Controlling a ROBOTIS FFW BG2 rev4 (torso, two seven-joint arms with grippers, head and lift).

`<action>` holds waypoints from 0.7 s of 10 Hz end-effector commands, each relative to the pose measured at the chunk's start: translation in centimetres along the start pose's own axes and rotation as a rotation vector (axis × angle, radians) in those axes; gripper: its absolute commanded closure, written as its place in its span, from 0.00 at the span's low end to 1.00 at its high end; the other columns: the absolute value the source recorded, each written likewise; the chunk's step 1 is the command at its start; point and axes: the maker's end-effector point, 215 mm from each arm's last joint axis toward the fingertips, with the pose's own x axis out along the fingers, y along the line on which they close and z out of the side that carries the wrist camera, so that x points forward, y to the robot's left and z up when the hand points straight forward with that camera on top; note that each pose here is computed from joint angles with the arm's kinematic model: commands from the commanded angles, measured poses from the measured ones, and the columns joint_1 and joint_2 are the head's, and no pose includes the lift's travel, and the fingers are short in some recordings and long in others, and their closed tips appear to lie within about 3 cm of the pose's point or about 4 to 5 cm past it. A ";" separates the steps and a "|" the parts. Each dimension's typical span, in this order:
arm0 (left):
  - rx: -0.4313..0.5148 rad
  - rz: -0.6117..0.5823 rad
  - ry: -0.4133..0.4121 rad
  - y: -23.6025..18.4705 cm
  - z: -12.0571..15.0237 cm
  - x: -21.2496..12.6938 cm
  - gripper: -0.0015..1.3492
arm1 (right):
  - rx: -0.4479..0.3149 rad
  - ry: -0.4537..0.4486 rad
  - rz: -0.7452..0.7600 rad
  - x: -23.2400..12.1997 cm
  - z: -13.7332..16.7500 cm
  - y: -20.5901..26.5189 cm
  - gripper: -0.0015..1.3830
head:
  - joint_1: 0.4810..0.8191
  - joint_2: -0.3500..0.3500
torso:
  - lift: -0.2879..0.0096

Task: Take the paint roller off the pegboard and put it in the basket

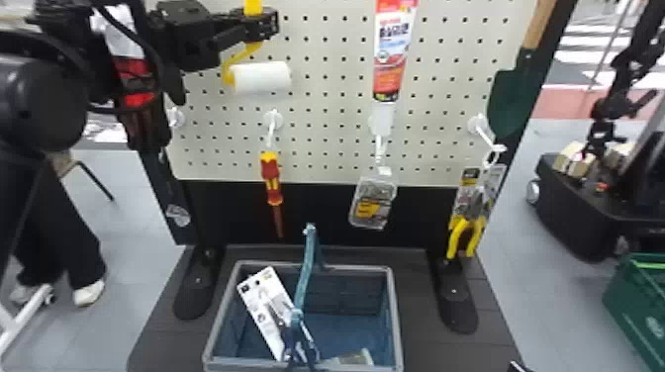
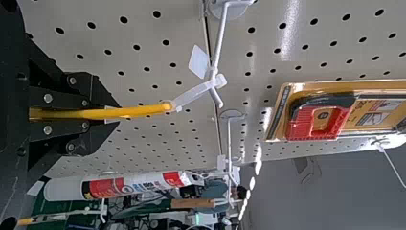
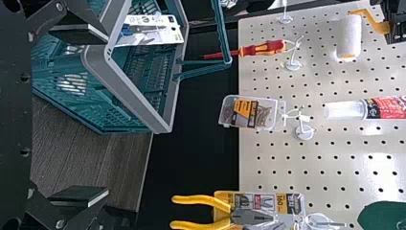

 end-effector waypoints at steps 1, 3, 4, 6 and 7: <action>0.001 0.000 -0.001 -0.1 -0.1 0.1 0.89 | 0.000 -0.001 0.001 0.0 0.1 0.0 0.13 | 0.20 0.50 | 0.63; 0.002 0.001 -0.005 0.0 0.0 0.0 0.89 | 0.002 0.001 0.001 -0.1 0.0 0.0 0.13 | 0.20 0.50 | 0.63; 0.002 0.000 -0.004 -0.1 0.0 0.1 0.89 | 0.001 -0.002 0.001 0.0 0.1 0.0 0.13 | 0.20 0.50 | 0.63; 0.002 0.000 -0.004 -0.1 0.0 0.1 0.89 | 0.001 0.001 0.002 -0.1 0.0 0.0 0.13 | 0.20 0.50 | 0.63; 0.010 0.001 -0.011 0.0 0.4 0.0 0.89 | 0.004 0.002 0.002 -0.1 -0.1 0.0 0.13 | 0.20 0.50 | 0.63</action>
